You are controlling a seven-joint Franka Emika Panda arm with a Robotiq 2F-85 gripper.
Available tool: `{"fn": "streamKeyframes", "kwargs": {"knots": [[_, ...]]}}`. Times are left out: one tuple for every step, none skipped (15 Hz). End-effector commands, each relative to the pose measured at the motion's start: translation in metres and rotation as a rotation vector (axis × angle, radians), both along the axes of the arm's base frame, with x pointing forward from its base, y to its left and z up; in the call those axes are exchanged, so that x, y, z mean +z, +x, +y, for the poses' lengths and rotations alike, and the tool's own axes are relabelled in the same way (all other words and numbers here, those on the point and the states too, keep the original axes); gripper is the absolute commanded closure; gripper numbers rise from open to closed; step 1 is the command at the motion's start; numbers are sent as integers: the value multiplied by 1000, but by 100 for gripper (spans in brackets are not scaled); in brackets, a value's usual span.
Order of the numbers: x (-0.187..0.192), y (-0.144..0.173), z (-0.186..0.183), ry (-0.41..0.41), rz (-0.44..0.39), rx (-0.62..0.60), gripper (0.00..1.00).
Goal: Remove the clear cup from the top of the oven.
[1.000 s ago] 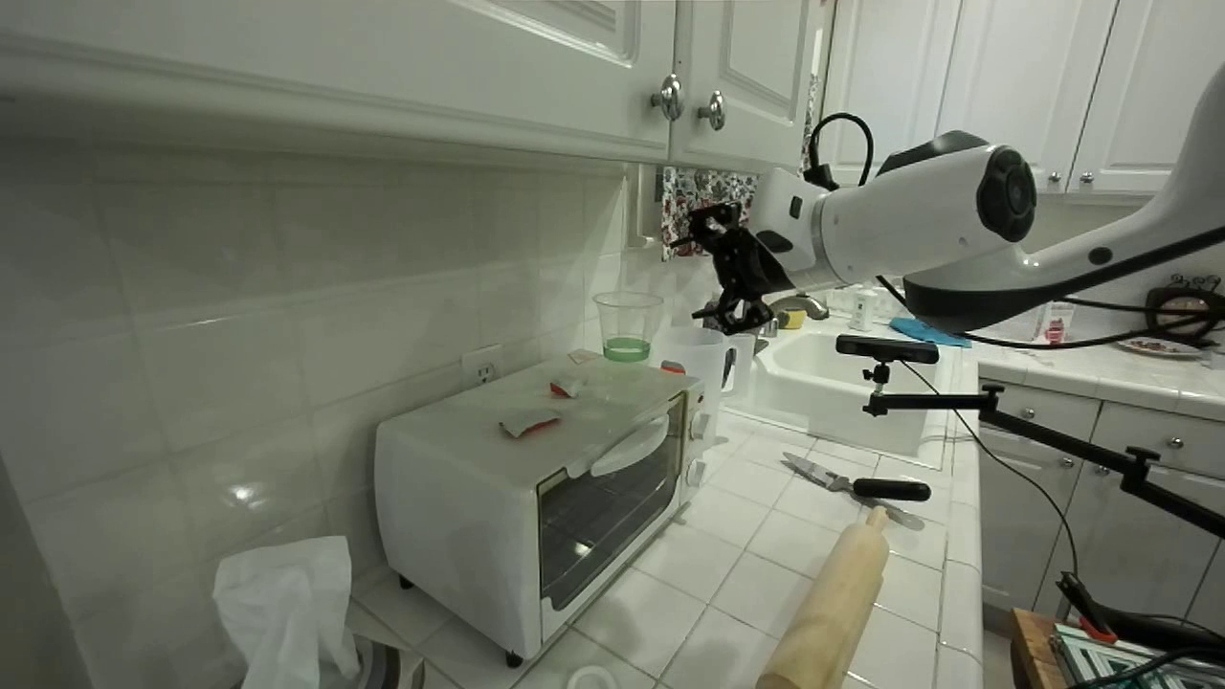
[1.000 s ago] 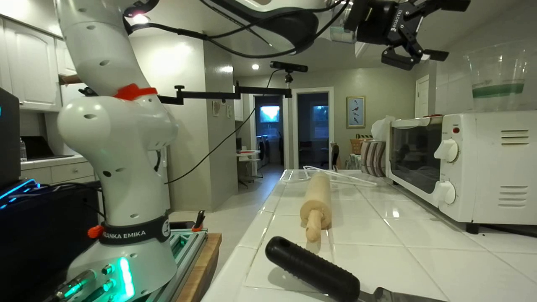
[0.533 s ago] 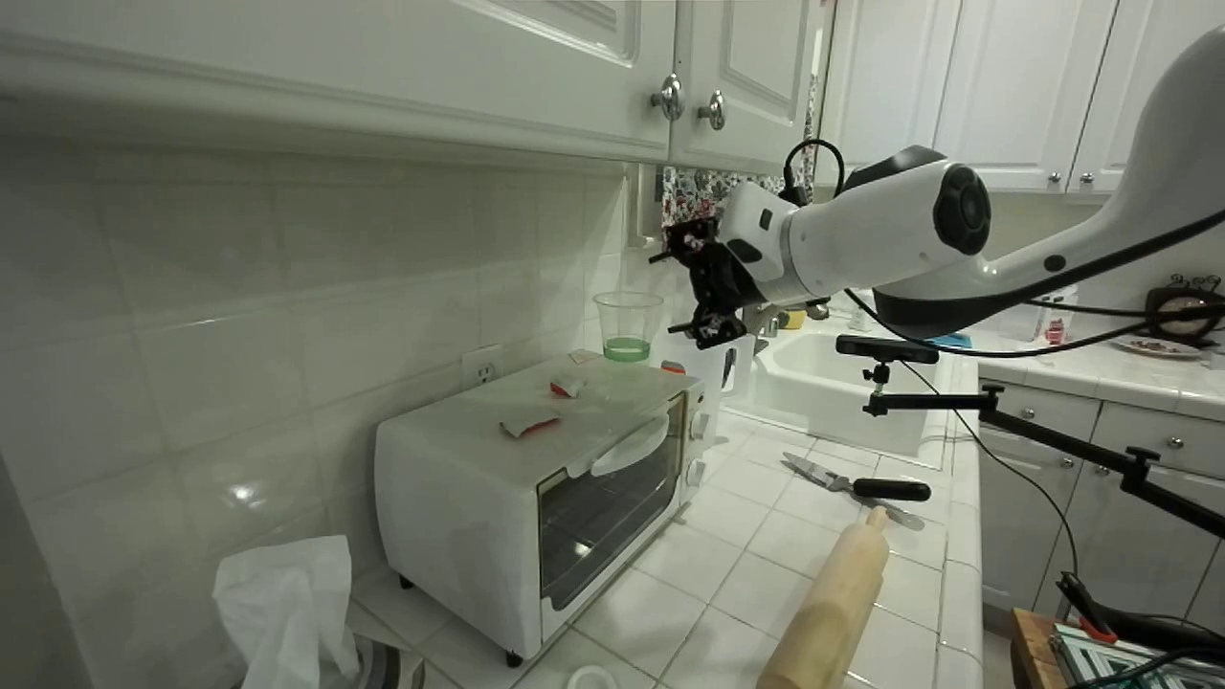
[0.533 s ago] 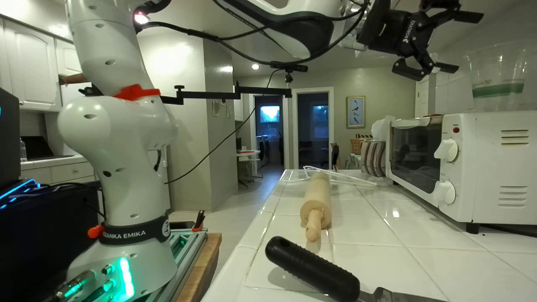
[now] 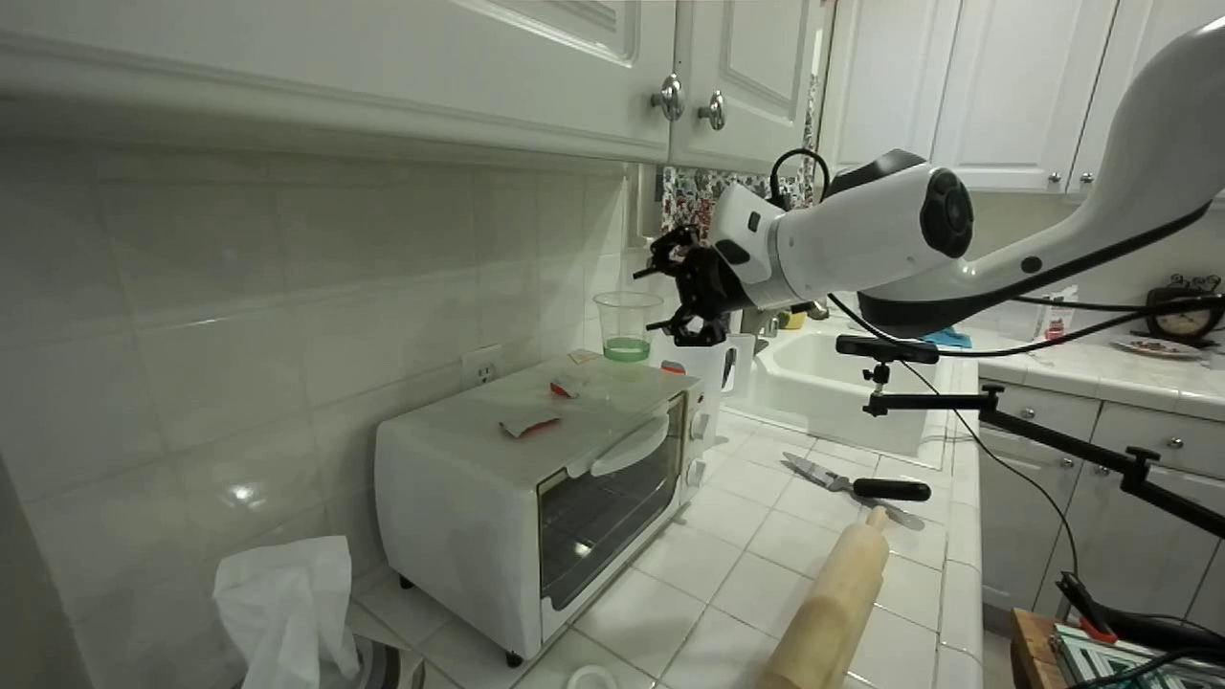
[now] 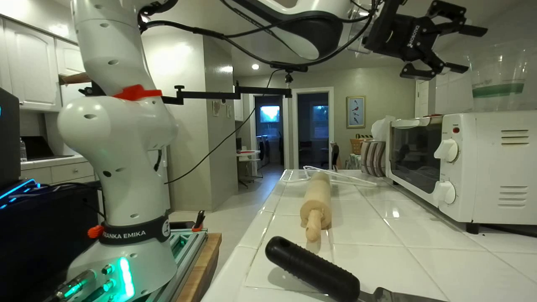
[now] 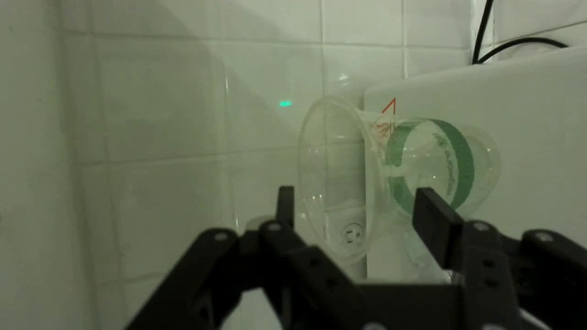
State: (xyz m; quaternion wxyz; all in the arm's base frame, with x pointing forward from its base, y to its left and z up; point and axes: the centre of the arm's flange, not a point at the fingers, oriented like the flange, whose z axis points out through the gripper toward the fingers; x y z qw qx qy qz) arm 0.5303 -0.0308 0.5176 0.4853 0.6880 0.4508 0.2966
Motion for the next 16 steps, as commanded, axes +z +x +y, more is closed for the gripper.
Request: {"fn": "streamKeyframes", "kwargs": {"knots": [[-4,11,-3,20,-19,22,49],[-4,12,-3,25,-20,22,48],[-5,12,-2,27,-19,24,51],[-5,12,-2,31,-19,26,58],[-5,12,-1,34,-19,28,52],[-5,11,0,33,-19,29,52],[-5,11,0,36,-19,30,50],[-5,11,1,38,-19,31,49],[-5,11,1,39,-20,32,48],[-5,10,2,41,-19,33,49],[-5,10,2,43,-21,34,51],[-5,10,3,44,-22,34,54],[-4,10,3,42,-22,34,57],[-4,9,4,42,-23,35,58],[-3,9,4,41,-22,35,58],[-1,8,5,38,-22,38,59]]}}
